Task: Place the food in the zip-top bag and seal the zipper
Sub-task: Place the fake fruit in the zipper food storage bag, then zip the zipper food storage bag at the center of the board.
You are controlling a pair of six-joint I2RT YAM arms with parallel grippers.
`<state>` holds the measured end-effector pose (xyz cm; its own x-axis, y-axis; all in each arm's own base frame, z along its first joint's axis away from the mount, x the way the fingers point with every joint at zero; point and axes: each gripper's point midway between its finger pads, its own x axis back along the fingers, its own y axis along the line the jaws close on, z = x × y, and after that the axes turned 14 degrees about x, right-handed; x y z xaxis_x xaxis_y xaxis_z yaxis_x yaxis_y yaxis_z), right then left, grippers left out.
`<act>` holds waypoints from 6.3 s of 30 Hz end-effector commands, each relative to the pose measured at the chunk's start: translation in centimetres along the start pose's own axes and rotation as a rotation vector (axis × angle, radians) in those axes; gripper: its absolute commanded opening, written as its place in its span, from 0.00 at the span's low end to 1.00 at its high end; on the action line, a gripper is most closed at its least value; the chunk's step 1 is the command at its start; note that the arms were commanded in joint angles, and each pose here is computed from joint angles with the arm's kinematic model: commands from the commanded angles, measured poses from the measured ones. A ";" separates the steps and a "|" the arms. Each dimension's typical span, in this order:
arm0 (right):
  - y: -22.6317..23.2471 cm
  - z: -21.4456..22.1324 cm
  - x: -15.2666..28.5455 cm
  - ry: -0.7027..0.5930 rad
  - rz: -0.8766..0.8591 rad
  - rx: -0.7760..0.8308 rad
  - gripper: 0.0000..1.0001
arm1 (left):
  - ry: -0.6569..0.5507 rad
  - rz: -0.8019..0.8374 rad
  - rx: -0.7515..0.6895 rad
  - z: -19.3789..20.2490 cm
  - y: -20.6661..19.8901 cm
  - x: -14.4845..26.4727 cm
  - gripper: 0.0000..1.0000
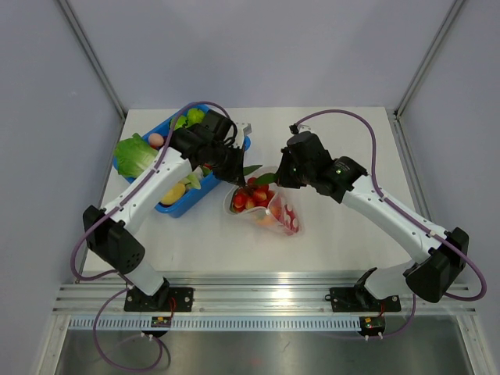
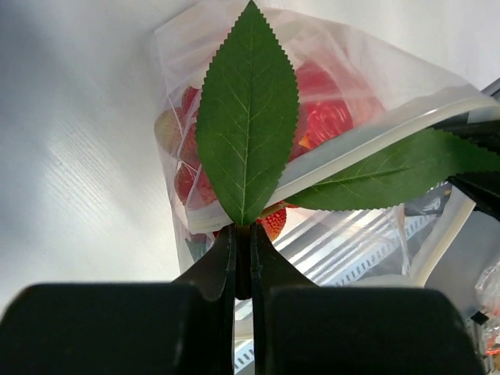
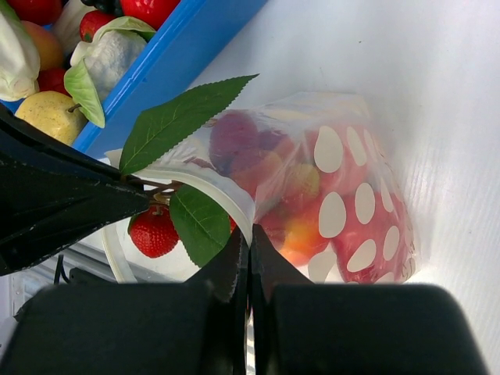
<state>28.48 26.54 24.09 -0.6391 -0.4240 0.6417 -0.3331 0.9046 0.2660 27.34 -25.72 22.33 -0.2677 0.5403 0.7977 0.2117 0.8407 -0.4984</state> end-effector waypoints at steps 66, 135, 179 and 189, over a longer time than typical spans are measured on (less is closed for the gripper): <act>2.0 -4.1 2.2 -0.113 -0.072 -0.025 0.00 | -0.131 -0.197 -0.103 -2.0 2.2 -0.2 0.00; 4.4 -2.9 1.9 -0.110 -0.334 -0.202 0.00 | -0.303 0.123 -0.209 -0.7 -5.5 8.3 0.70; -1.7 -5.1 7.7 -0.205 -0.137 0.258 0.55 | -0.210 0.248 0.270 -3.7 -4.0 0.1 0.00; -4.5 -0.3 7.9 -0.405 -0.134 0.441 0.56 | -0.211 0.213 0.300 -4.1 -2.1 -0.5 0.00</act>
<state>24.05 19.26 27.48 -0.7101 -0.5794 0.4001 -0.6084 0.7909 0.0655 30.08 -27.71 22.97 -0.4075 0.6469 0.6446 -0.0245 0.6978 -0.7159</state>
